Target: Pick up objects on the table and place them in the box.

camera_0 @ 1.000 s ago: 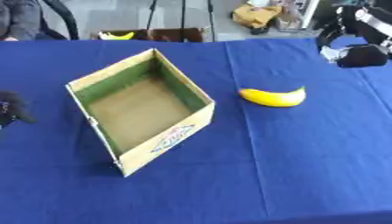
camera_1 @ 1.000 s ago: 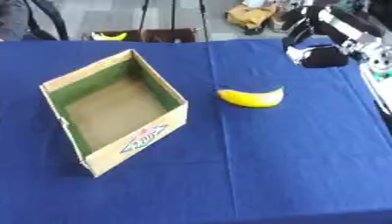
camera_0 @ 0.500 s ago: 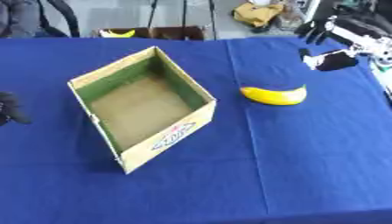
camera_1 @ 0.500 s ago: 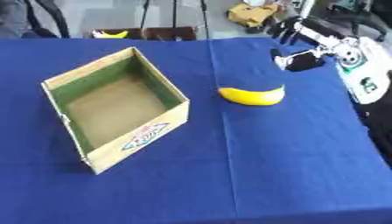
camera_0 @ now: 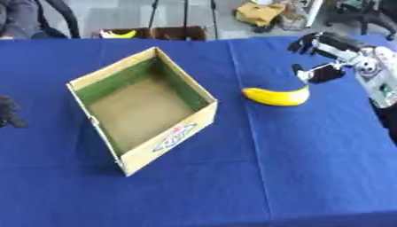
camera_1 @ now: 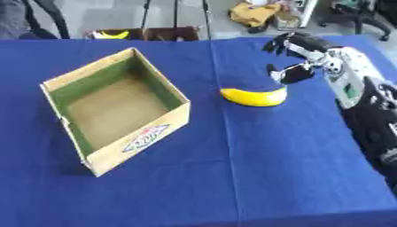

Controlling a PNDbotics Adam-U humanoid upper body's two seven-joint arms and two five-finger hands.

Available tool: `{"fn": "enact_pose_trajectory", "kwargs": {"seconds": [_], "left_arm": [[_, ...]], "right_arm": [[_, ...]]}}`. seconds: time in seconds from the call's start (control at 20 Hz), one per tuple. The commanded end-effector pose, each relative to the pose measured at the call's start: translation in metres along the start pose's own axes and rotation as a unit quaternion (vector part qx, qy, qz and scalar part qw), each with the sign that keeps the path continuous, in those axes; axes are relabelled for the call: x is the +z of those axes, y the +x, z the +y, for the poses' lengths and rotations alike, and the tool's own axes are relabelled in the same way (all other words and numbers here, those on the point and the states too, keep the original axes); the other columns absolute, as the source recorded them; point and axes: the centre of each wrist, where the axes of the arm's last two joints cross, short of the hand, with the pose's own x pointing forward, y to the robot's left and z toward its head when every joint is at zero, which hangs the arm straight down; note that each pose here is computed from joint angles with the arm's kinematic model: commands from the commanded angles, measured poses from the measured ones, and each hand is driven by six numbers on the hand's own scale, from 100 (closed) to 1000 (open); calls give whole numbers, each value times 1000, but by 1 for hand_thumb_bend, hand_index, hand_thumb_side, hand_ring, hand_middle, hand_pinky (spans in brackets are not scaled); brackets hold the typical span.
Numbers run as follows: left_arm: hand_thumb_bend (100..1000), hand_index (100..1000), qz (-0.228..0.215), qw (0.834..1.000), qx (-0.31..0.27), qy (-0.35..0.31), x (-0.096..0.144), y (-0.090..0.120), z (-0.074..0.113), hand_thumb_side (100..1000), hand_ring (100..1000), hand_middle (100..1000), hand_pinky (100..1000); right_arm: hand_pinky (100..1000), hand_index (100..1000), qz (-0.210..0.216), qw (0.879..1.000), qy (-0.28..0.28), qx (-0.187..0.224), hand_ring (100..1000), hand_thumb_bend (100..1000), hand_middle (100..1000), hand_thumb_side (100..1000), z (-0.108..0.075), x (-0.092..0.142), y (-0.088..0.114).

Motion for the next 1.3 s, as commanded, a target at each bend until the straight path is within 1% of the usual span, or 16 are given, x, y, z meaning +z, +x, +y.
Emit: {"fn": "enact_pose_trajectory", "kwargs": {"seconds": [0.05,0.1,0.3,0.65,0.75,0.9,0.95,1.0,1.3], "left_arm": [[224,652,-8,1000,-16,-8,-3,8,5,1000,456,533,532],[224,652,-8,1000,-16,-8,-3,8,5,1000,456,533,531],[224,652,-7,1000,-15,-8,-2,8,5,1000,456,533,531],[224,653,-7,1000,-14,-9,-1,7,5,1000,456,533,531],[224,653,-7,1000,-14,-8,-1,7,5,1000,456,533,531],[224,653,-7,1000,-14,-8,-1,7,5,1000,456,533,531],[224,653,-7,1000,-14,-8,-1,7,5,1000,456,533,531],[224,653,-7,1000,-14,-8,-2,7,5,1000,456,533,531],[225,653,-7,1000,-14,-8,-2,7,5,1000,456,532,531]], "right_arm": [[726,872,-2,1000,8,19,782,100,770,336,-16,3,0],[727,872,-3,1000,14,21,783,100,771,375,-16,2,1],[728,875,-6,999,28,28,785,100,772,475,-15,0,5],[727,874,-5,997,52,48,789,100,775,458,-5,-5,8],[727,876,-6,997,59,54,791,100,777,468,-1,-5,8],[727,877,-15,995,68,65,795,100,780,573,2,-4,9],[727,877,-18,995,71,70,796,100,781,593,2,-4,10],[727,878,-22,994,75,74,798,100,784,652,3,-3,10],[725,875,-29,991,98,90,801,100,785,703,11,-1,11]]}}
